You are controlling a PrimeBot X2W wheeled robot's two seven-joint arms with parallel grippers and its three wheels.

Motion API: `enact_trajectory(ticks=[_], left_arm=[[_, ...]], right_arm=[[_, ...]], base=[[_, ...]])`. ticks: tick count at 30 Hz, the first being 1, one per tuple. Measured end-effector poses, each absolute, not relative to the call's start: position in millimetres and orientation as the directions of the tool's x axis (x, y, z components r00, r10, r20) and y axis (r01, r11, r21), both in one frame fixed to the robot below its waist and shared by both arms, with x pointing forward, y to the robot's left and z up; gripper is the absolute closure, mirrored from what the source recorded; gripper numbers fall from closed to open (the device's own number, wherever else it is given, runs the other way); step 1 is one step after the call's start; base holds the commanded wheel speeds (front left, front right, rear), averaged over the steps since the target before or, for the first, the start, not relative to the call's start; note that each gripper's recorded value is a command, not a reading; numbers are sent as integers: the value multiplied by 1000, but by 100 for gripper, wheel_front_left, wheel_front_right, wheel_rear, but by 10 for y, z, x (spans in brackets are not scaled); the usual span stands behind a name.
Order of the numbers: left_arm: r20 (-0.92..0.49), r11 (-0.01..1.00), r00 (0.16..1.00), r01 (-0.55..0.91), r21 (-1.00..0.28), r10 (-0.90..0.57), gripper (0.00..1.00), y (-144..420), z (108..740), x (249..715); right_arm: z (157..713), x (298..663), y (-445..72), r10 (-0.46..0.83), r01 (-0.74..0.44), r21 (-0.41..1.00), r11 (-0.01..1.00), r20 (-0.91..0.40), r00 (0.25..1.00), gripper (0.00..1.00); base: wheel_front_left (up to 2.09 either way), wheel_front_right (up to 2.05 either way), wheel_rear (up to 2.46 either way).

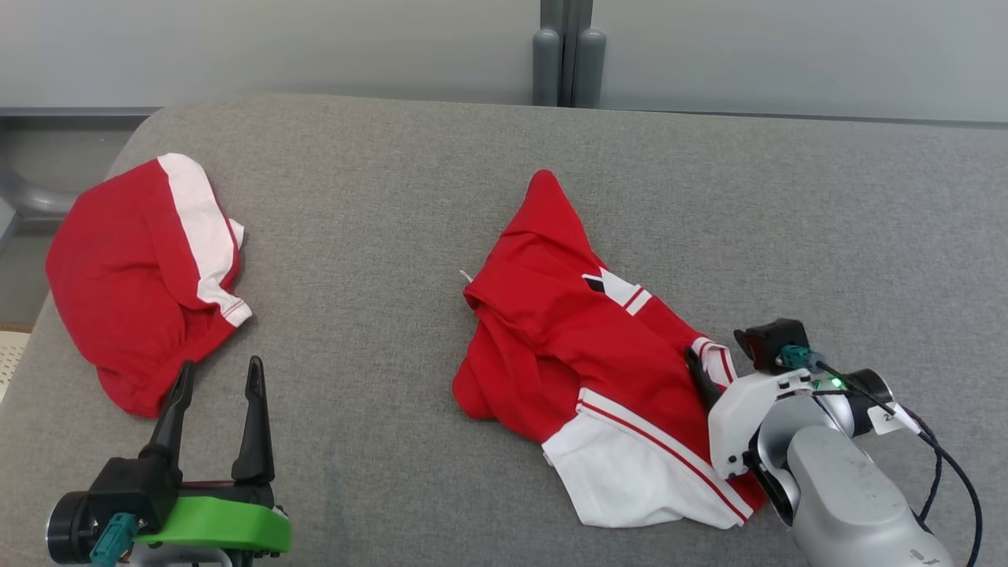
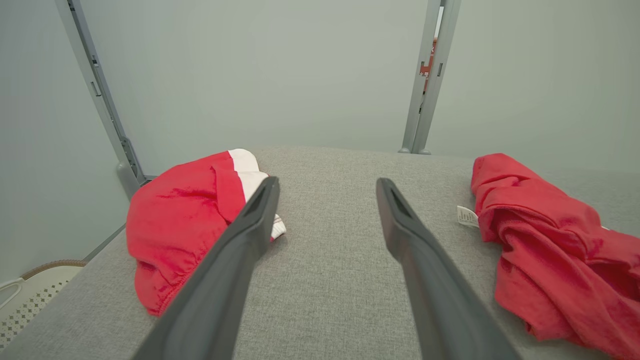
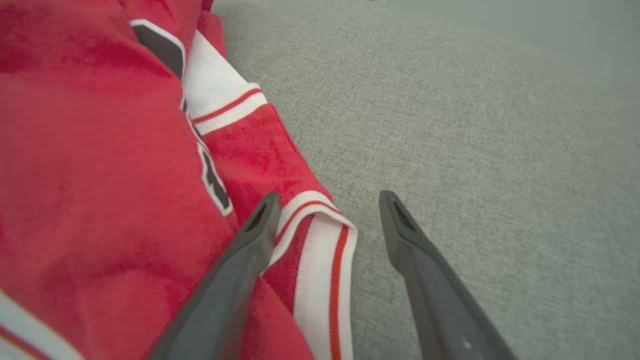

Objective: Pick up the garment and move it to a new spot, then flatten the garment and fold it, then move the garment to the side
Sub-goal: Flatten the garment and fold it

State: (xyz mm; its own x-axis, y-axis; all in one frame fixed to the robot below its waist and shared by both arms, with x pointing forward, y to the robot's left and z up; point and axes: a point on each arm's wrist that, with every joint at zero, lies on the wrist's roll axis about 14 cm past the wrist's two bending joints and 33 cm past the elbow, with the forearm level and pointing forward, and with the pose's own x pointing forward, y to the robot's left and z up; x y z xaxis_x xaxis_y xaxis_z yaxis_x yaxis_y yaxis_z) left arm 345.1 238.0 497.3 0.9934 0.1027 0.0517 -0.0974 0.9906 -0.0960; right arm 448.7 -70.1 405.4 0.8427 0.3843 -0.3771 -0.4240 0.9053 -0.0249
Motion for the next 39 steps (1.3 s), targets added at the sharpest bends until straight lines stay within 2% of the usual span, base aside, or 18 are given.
enact_trajectory(ticks=[3,4,5,6,13,21,27,28,29,30,35,39], left_arm=[[50,991,994,-94,-98,99,0,2364,4966,3471],[48,991,994,-91,-99,96,0,2352,4960,3475],[48,991,995,-87,-100,92,0,2339,4959,3481],[49,991,995,-85,-100,90,0,2333,4964,3488],[59,992,995,-71,-100,77,0,2304,4994,3516],[63,993,996,-54,-103,61,0,2253,5003,3532],[60,993,996,-57,-104,64,0,2266,4995,3524],[59,993,996,-58,-104,65,0,2270,4993,3525],[58,993,996,-59,-103,65,0,2274,4989,3526],[57,993,996,-58,-101,64,0,2277,4987,3527],[63,993,996,-56,-101,63,0,2278,5006,3531],[69,994,996,-46,-100,53,0,2252,5021,3535]], right_arm=[[3921,4426,-685,384,-430,-12,903,-427,819,0],[3901,4419,-673,386,-430,-4,903,-437,813,31],[3892,4414,-656,388,-430,4,903,-441,809,82],[3896,4413,-641,391,-430,11,903,-438,810,100],[4095,4571,-751,376,-405,2,914,-372,849,100],[4557,5005,-1468,239,-271,-94,958,-264,934,100],[4722,5141,-2004,125,-160,-140,977,-235,964,100],[4728,5147,-2018,121,-158,-145,977,-234,965,75],[4734,5149,-2012,123,-159,-148,976,-229,966,9],[4744,5151,-2002,124,-160,-149,976,-224,967,0],[4968,5191,-2003,120,-141,-150,979,-145,982,0],[5311,5191,-1845,152,-153,-151,977,-16,988,0]], base=[[0,0,0],[0,0,0],[0,0,0],[0,0,0],[0,0,0],[0,0,0],[0,0,0],[0,0,0],[0,0,0],[0,0,0],[0,0,0],[0,0,0]])
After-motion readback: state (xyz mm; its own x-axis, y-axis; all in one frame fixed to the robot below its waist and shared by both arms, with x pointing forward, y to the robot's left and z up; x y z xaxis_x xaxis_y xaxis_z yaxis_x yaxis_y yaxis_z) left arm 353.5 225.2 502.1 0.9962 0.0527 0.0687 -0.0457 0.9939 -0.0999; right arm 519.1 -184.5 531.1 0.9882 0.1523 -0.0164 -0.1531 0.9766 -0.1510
